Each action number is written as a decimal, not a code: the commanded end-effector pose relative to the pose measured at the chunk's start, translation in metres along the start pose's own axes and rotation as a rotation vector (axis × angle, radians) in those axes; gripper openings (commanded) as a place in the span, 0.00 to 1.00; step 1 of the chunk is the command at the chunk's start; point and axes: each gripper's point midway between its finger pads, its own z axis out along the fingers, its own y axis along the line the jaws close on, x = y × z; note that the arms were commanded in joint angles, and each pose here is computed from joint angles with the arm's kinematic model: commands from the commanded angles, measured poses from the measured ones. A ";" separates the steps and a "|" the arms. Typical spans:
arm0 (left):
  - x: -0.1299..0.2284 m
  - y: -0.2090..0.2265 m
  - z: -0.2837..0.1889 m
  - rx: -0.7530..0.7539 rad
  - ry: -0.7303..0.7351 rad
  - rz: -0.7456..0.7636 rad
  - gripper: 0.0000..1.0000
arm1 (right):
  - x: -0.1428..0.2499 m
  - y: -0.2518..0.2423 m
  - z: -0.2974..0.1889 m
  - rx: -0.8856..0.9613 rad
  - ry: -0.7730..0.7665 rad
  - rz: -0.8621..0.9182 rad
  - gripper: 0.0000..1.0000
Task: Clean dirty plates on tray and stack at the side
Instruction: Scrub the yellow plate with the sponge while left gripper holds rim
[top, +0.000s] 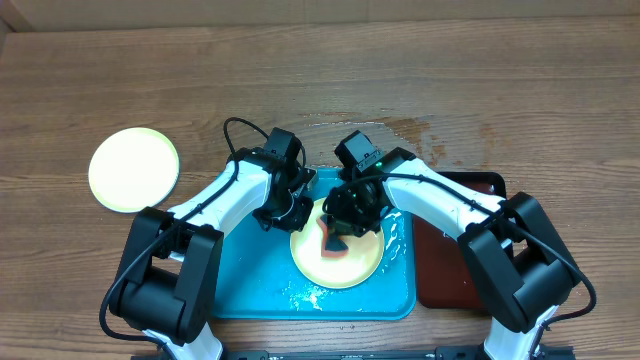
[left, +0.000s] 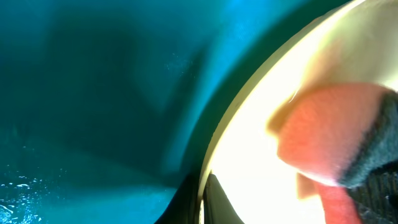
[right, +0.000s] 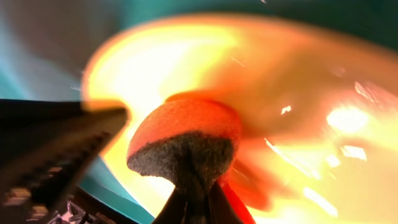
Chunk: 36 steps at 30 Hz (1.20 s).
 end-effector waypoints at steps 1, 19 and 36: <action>0.010 0.013 0.014 -0.069 0.050 -0.029 0.04 | 0.009 -0.011 0.008 0.058 0.015 0.096 0.04; 0.010 0.016 0.013 -0.087 0.051 -0.024 0.04 | 0.002 -0.093 -0.012 0.515 -0.156 0.096 0.04; 0.012 0.018 0.013 -0.095 0.055 -0.025 0.04 | -0.073 -0.109 -0.044 0.495 -0.454 0.217 0.04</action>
